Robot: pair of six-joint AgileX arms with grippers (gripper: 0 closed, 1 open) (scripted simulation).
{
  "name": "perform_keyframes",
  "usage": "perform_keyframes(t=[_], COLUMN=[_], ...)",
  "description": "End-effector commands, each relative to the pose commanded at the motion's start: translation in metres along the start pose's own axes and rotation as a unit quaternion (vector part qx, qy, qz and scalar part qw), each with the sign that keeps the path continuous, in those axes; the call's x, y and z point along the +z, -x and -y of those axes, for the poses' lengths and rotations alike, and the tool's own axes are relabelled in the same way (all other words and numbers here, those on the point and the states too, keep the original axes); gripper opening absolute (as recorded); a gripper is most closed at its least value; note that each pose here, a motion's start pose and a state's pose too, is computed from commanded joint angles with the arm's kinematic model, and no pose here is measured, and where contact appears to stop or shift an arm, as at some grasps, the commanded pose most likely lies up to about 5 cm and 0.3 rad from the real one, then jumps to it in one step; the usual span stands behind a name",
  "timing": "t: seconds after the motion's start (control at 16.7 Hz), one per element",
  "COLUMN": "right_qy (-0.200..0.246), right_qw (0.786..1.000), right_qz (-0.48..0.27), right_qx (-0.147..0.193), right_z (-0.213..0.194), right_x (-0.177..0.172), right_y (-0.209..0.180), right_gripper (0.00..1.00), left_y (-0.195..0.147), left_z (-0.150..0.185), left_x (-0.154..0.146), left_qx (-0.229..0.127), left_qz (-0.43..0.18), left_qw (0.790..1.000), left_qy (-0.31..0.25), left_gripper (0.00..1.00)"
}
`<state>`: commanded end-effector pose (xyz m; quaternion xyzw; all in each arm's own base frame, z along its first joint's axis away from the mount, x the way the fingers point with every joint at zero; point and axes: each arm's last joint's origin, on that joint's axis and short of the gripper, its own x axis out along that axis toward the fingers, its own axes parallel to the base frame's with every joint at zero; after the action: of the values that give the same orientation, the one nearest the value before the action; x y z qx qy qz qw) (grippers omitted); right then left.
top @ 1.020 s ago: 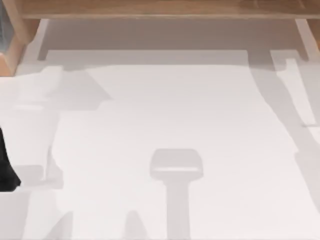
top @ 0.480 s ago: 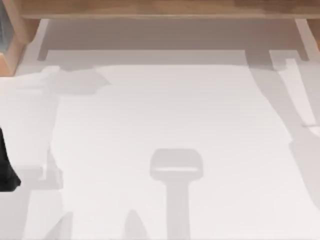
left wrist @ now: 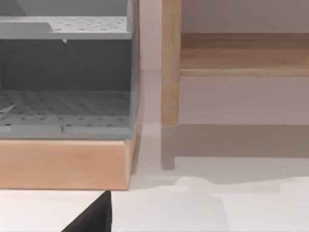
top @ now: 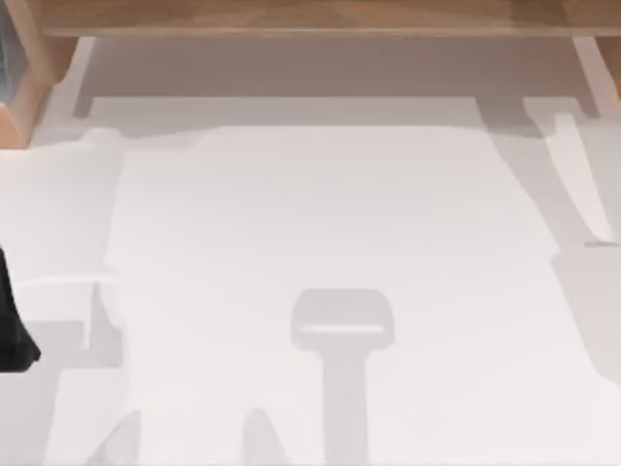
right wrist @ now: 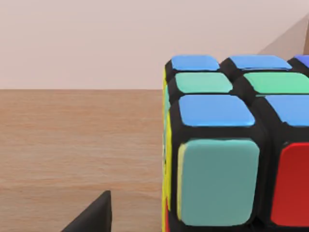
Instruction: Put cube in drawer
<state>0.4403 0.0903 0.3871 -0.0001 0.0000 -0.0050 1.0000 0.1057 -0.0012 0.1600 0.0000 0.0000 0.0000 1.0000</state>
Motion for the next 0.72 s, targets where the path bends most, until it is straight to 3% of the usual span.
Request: perform_keyframes(t=[0.06, 0.72], right_qy=[0.000, 0.000], right_qw=[1.000, 1.000], right_qz=[0.000, 0.000], right_qx=[0.000, 0.000], right_z=[0.0000, 0.0000], right_x=[0.0000, 0.0000], right_y=[0.0000, 0.0000], right_gripper=[1.00, 0.17], left_y=[0.0000, 0.0000], left_z=[0.0000, 0.0000], left_x=[0.0000, 0.0000], left_qx=[0.000, 0.000], left_qz=[0.000, 0.000], left_qw=[1.000, 1.000], left_qy=[0.000, 0.000], left_gripper=[1.00, 1.00])
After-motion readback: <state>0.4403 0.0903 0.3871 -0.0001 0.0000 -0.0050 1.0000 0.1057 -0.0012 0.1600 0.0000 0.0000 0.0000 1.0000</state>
